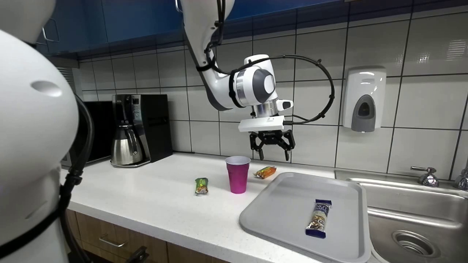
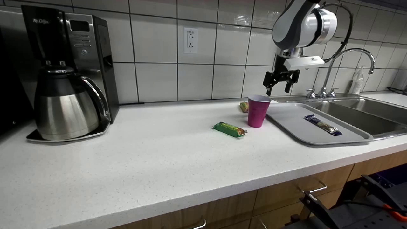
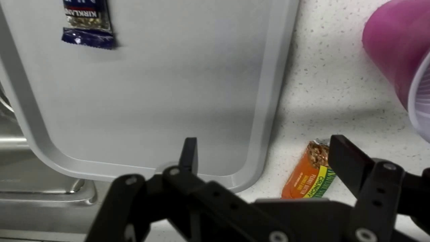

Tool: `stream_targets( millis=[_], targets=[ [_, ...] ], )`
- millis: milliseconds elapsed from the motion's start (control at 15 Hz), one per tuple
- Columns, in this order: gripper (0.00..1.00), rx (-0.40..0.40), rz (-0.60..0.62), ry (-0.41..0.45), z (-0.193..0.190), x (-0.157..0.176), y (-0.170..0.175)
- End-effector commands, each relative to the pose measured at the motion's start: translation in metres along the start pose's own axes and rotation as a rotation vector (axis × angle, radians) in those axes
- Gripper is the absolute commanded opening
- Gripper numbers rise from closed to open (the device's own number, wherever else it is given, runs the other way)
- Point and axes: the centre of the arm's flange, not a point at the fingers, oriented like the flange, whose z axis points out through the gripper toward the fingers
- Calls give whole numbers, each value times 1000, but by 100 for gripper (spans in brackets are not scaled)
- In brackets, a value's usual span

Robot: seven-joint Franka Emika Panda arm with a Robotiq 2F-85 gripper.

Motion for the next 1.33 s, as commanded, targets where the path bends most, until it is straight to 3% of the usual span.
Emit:
stream_targets(
  millis=[0, 1267],
  targets=[
    [100, -6, 47, -11, 2, -14, 21],
    [100, -13, 178, -101, 40, -60, 98]
  ],
)
